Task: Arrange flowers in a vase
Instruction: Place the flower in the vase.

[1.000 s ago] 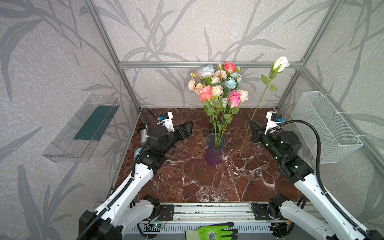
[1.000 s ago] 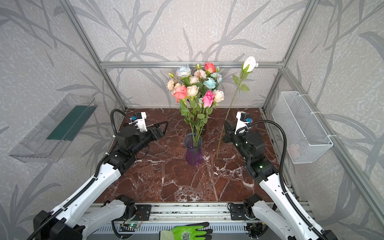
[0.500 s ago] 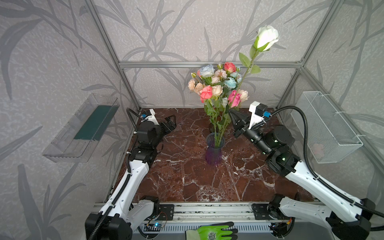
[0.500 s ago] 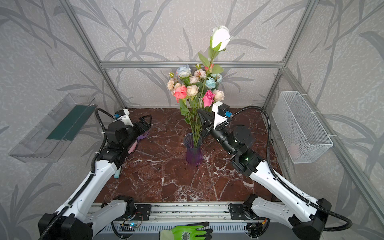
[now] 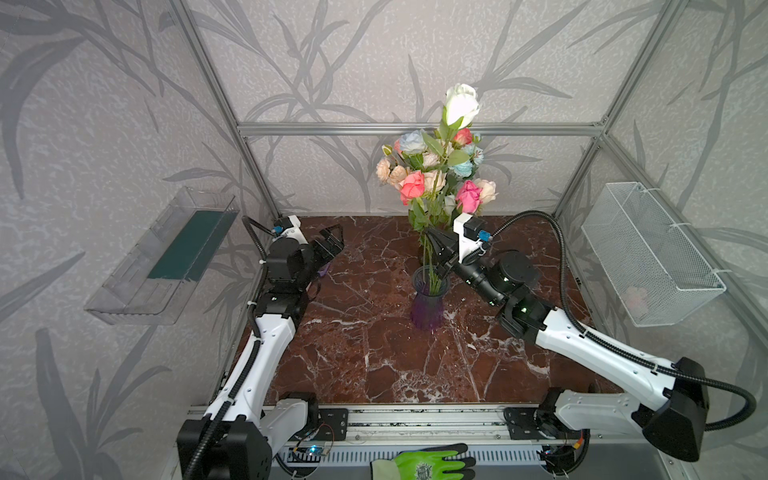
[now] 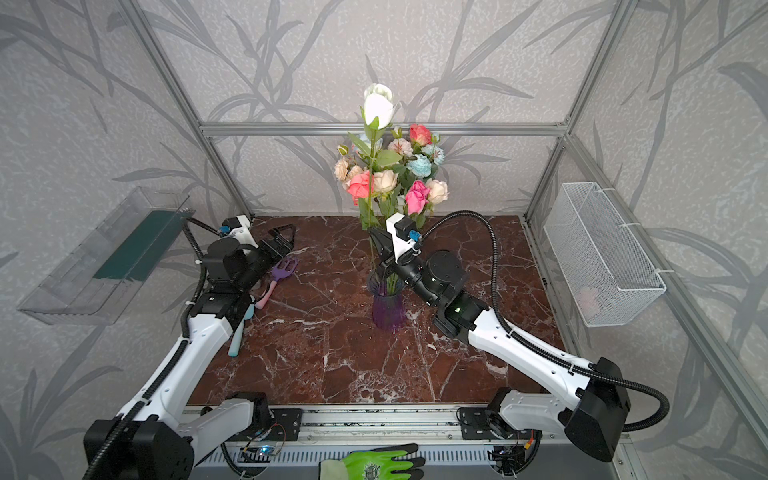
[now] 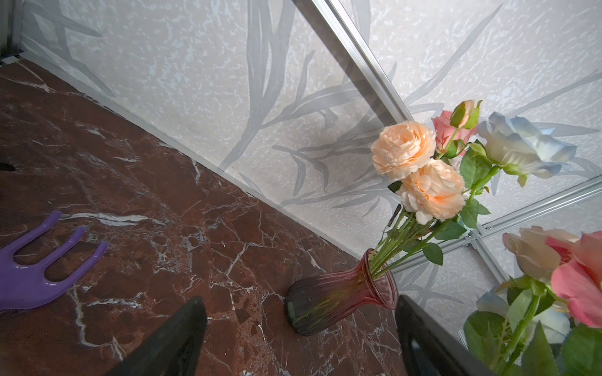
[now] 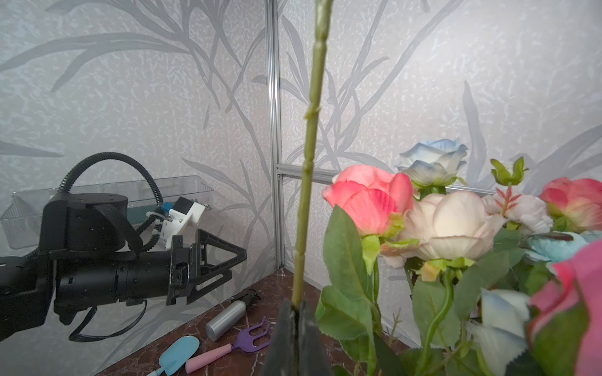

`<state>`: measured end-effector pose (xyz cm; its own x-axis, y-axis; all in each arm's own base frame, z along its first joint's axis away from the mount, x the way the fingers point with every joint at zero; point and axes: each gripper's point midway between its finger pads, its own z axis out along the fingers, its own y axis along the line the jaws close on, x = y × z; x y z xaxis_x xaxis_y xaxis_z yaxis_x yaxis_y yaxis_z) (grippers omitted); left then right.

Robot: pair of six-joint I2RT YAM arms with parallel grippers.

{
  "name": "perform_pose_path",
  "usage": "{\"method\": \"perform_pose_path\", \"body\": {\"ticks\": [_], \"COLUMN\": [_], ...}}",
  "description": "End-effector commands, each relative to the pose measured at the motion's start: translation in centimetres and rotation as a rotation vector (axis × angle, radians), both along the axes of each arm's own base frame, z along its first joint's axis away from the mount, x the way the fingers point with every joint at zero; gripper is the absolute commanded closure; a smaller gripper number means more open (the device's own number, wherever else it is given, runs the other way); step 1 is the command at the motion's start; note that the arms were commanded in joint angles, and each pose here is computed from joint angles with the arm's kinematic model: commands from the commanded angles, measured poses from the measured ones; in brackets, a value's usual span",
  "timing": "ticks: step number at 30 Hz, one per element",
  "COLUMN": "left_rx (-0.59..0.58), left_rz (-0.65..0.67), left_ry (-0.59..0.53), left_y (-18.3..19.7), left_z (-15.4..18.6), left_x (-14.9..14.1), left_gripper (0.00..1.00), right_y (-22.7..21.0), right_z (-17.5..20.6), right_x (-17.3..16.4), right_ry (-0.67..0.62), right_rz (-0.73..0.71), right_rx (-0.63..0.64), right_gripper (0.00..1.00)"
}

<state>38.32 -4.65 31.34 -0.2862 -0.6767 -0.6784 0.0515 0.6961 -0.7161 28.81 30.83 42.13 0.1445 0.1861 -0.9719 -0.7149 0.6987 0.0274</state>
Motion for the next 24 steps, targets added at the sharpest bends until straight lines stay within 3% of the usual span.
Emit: {"method": "perform_pose_path", "body": {"ticks": [1,9,17,24], "left_rx": [-0.027,-0.054,-0.061,-0.068], "left_rz": [-0.011,-0.037,-0.061,-0.071], "left_ry": [-0.023,-0.011,-0.002,0.012], "left_y": [-0.2,-0.7,-1.3,-1.6], "left_z": [0.3,-0.3,-0.9,-1.4], "left_x": [0.0,0.5,0.8,1.1], "left_gripper": [0.09,0.09,0.1,0.1], "right_y": [-0.7,-2.0,-2.4,-2.9], "right_z": [-1.0,-6.4,-9.9,-10.6], "right_x": [-0.3,-1.3,-1.3,-1.6], "right_ry": [0.012,0.13,0.259,0.314], "right_rz": [-0.012,-0.03,-0.046,-0.056], "right_rx": [0.024,-0.014,-0.066,-0.094], "right_gripper": [1.0,1.0,0.71,0.63]}}
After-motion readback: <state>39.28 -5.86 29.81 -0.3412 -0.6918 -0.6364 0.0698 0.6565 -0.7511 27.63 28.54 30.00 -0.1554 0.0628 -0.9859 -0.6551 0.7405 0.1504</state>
